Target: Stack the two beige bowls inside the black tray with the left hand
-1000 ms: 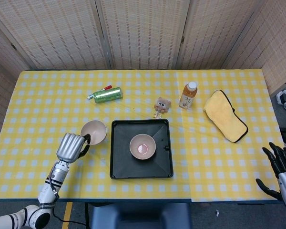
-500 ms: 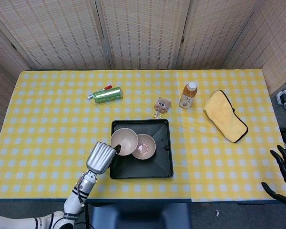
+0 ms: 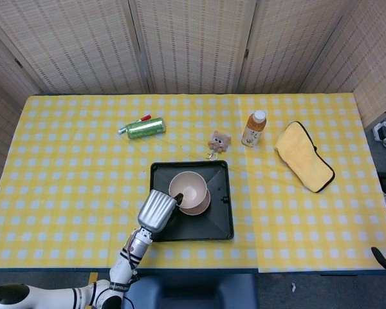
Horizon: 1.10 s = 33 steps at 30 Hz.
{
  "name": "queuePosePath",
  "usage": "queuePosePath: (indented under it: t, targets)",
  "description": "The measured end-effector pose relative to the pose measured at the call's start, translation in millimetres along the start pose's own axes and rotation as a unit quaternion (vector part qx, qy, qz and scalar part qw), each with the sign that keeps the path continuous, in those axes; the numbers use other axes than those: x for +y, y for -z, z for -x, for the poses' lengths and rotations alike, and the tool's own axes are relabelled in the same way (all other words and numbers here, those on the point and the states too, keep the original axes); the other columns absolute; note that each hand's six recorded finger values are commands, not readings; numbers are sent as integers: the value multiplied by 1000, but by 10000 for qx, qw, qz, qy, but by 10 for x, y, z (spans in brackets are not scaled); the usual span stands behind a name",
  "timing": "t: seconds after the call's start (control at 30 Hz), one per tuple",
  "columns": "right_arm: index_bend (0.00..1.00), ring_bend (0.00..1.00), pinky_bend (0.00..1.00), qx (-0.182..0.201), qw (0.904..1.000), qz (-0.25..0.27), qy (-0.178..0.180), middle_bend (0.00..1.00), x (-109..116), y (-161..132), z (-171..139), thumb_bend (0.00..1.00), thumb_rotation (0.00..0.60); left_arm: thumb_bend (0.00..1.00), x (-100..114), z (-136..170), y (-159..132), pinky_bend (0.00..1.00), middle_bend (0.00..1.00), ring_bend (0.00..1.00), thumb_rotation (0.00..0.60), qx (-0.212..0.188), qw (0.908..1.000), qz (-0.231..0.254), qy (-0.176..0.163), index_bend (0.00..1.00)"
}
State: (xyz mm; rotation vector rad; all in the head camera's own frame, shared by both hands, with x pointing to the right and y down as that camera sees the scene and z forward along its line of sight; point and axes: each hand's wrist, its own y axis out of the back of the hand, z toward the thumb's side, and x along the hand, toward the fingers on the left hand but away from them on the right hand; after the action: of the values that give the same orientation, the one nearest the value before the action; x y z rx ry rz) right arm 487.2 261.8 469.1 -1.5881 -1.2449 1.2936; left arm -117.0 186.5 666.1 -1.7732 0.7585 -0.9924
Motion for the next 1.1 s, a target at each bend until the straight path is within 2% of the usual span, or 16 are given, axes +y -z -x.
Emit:
queuePosePath:
  t: [0.2,0.4,0.8,1.1]
  targets:
    - [0,0,0,-83,9999,15,149,0,90,85,-51,280,600,465,-104,-90,-23,1000,1000,1000,600,26,10000,-64,-12,619]
    - [0,0,0,-82,9999,26,121,0,84,94,-47,280,600,466,-194,-76,-50,1000,1000,1000,600,10,9999,-93,69,619]
    - [0,0,0,34,9999,38,124,0,86,48,-64,280,600,465,-237,-18,-70,1000,1000,1000,600,45,9993,-368,58,620]
    - [0,0,0,45,9999,74,145,0,97,47,-74,281,600,466,-298,39,-50,1000,1000,1000,600,77,9992,-357,163,621]
